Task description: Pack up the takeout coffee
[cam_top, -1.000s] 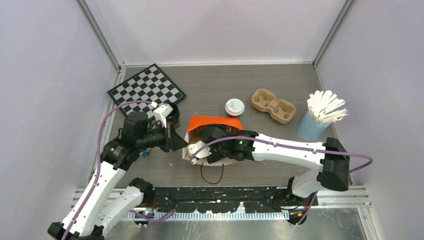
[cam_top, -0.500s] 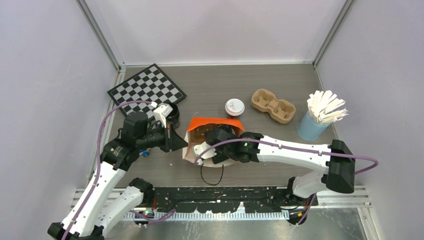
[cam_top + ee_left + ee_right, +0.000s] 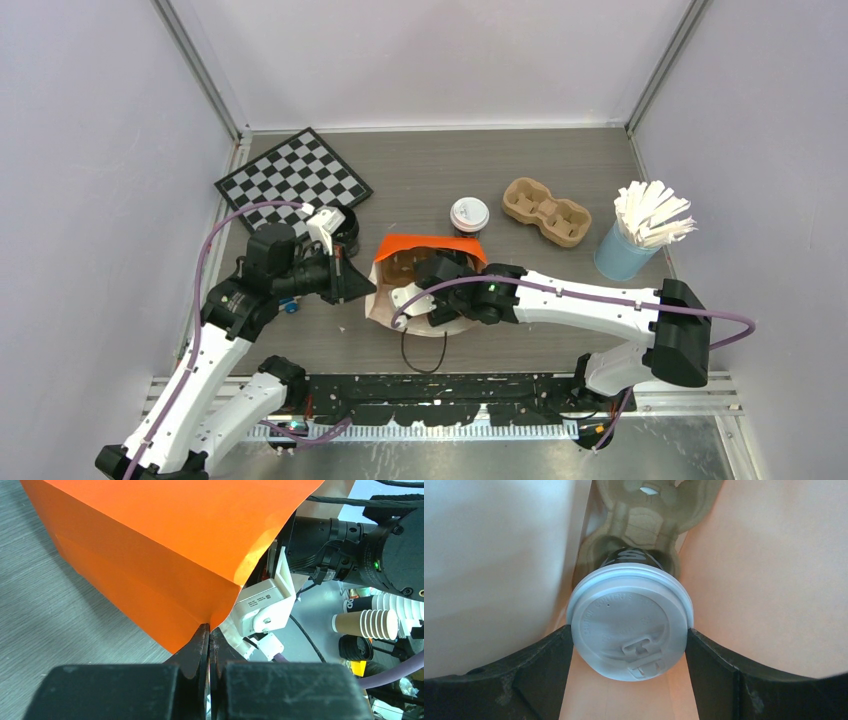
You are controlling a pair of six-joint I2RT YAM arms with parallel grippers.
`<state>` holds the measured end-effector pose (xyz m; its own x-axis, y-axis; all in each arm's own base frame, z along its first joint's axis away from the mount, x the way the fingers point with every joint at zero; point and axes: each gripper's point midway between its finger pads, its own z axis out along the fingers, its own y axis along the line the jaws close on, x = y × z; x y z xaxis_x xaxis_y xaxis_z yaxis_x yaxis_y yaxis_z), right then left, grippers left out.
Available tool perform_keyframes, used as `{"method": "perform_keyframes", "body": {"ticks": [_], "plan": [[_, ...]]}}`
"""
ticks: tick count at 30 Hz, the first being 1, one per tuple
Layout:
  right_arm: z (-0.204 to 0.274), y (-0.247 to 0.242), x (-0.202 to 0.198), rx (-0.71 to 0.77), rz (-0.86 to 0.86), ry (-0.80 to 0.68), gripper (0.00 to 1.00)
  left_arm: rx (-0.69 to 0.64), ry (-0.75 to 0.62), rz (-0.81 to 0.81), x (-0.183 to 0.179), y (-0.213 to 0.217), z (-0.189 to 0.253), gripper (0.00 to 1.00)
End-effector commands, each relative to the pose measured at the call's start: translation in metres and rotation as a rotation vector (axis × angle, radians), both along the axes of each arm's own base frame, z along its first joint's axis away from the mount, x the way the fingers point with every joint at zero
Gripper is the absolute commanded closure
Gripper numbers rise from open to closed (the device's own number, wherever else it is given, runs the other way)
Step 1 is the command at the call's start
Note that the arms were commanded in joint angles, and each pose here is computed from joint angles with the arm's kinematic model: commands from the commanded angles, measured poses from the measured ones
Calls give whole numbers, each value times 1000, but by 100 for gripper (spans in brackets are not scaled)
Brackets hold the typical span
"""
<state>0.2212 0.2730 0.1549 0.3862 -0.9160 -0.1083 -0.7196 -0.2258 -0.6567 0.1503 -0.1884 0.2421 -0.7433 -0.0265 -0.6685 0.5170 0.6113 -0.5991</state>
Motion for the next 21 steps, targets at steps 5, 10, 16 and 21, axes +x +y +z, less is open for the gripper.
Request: {"method": "perform_keyframes", "body": {"ticks": [5,10,16,21], "plan": [[6,2,8,30,-26,-37,29,-48,-35,-12,2,-5,16,100],[0,4,11,42,-44,-39,29,-56,-31,-14,0,-5,16,100],[-3,7,16,60,-73,-54,29,-61,-19,-21,-1,-7,14,100],[-5,6,20,120,-113,-57,30,-62,-26,-14,-1,-6,16,100]]}}
